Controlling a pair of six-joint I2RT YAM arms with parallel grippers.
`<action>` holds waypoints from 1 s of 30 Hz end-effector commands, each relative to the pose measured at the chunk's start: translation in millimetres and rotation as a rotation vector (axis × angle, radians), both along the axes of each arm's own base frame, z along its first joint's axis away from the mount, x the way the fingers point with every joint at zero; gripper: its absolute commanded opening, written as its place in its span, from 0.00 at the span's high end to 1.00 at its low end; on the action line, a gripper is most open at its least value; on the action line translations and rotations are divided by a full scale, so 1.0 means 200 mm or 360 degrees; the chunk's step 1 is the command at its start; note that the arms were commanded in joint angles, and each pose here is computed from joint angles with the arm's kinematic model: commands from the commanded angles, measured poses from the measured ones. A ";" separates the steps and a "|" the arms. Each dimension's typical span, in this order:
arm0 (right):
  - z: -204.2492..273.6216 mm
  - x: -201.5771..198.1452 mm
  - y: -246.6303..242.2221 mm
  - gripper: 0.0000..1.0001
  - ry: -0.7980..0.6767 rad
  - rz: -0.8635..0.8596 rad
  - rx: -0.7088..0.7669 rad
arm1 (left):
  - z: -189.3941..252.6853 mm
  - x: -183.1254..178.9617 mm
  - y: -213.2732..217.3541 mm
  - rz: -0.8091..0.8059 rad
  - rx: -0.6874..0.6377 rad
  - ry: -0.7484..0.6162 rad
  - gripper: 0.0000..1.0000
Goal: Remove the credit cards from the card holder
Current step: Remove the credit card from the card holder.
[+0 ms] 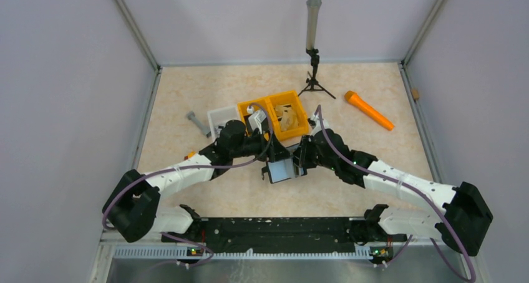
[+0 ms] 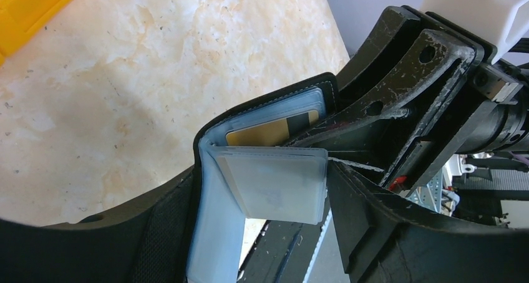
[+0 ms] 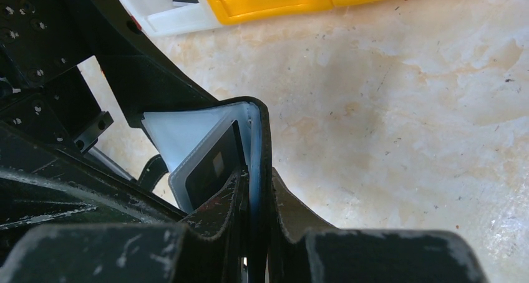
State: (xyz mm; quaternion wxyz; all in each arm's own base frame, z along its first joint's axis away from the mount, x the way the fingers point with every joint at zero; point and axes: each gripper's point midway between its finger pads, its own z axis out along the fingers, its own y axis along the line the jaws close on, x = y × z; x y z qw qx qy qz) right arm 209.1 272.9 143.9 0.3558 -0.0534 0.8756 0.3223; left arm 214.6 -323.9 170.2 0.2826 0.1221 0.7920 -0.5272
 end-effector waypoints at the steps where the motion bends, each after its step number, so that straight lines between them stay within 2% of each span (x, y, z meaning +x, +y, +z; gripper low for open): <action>1: 0.16 0.02 0.05 1.00 -0.0110 0.0009 0.0110 | 0.13 0.01 -0.04 -0.0036 -0.0107 -0.0090 0.24; 3: 0.16 0.01 0.06 1.00 -0.0095 0.0018 0.0133 | 0.15 -0.01 -0.04 -0.0058 -0.0129 -0.0102 0.26; 6: 0.17 0.00 0.06 1.00 -0.0091 0.0020 0.0152 | 0.15 -0.03 -0.03 -0.0073 -0.0126 -0.0106 0.43; 9: 0.17 0.00 0.05 1.00 -0.0094 0.0014 0.0160 | 0.14 -0.03 -0.02 -0.0073 -0.0127 -0.0098 0.47; 10: 0.17 0.00 0.05 1.00 -0.0090 0.0015 0.0161 | 0.15 -0.04 -0.02 -0.0074 -0.0131 -0.0102 0.44; 12: 0.17 0.00 0.06 1.00 -0.0078 0.0024 0.0169 | 0.16 -0.04 -0.01 -0.0076 -0.0144 -0.0114 0.32; 14: 0.17 -0.01 0.07 1.00 -0.0067 0.0035 0.0190 | 0.17 -0.05 -0.01 -0.0077 -0.0158 -0.0133 0.28; 24: 0.16 -0.04 0.11 1.00 0.0003 0.0091 0.0301 | 0.18 -0.07 0.03 -0.0084 -0.0183 -0.0146 0.34; 30: 0.16 -0.04 0.12 1.00 0.0047 0.0110 0.0370 | 0.19 -0.07 0.04 -0.0082 -0.0211 -0.0149 0.29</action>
